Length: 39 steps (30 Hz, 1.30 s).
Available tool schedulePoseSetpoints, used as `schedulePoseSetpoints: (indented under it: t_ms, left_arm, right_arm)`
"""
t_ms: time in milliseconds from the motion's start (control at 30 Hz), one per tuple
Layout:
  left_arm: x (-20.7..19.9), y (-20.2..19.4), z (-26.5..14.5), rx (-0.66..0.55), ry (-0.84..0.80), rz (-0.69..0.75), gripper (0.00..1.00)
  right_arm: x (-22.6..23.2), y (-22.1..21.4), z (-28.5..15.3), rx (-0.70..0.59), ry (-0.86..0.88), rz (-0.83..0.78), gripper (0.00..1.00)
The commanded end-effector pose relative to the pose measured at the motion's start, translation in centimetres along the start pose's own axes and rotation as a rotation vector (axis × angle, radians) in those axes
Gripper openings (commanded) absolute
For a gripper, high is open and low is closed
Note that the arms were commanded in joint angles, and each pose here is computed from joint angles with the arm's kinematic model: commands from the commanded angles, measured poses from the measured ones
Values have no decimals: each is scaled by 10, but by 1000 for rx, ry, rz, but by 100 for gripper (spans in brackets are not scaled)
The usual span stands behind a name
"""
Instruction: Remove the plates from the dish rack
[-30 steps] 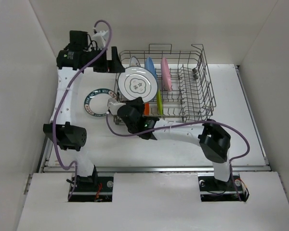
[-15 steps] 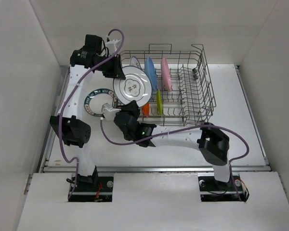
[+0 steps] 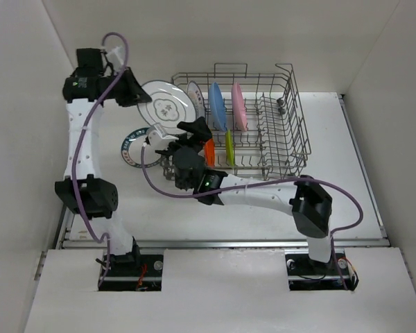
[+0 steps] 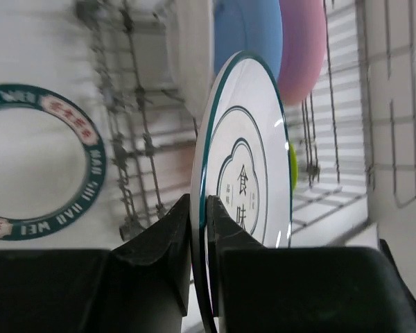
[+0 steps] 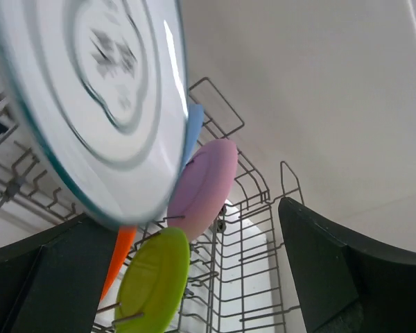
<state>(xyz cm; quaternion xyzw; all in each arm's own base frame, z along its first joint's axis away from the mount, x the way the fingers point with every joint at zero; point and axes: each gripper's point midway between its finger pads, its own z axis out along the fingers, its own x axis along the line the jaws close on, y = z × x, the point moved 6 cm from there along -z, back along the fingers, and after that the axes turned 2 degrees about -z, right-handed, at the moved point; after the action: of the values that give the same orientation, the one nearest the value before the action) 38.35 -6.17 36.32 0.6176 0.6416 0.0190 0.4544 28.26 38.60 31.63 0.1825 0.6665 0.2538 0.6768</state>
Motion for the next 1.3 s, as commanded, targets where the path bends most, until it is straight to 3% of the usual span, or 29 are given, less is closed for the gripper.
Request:
schedulePoseSetpoints:
  t_ms: [0,100,167,200,233,300,400,700,833,933,1067,1267]
  left_arm:
    - [26,57,-65,-392,71,-31,0]
    - [57,66,-80,-452,157,-75,0]
    - [75,62,-74,-421,246,-58,0]
    - [97,62,-70,-417,373,-67,0]
    - [108,57,-67,-398,425,-53,0]
    - [134,50,-51,-349,478,-97,0]
    - [154,43,-29,-288,474,-86,0]
    - [203,25,44,-120,392,-152,0]
    - [213,0,65,-15,382,-110,16]
    - [225,-22,78,116,463,-109,26]
    - [222,-37,82,226,418,-76,51]
    - [191,-10,55,124,475,30,83]
  right_arm:
    - [-102,13,-9,45,-218,368,100]
    - [-124,9,-6,42,-251,505,100]
    - [-128,1,2,73,-223,496,100]
    - [-123,1,6,75,-207,586,100]
    - [-115,-9,13,106,-145,518,100]
    - [-120,-6,18,100,-93,655,100]
    - [-119,-13,21,102,7,680,100]
    - [-113,-30,26,179,-10,643,100]
    - [-119,-32,24,174,-2,667,100]
    - [-121,-35,25,176,-2,678,100]
    - [-128,-43,27,206,-16,704,100]
    - [-132,-61,39,264,13,835,100]
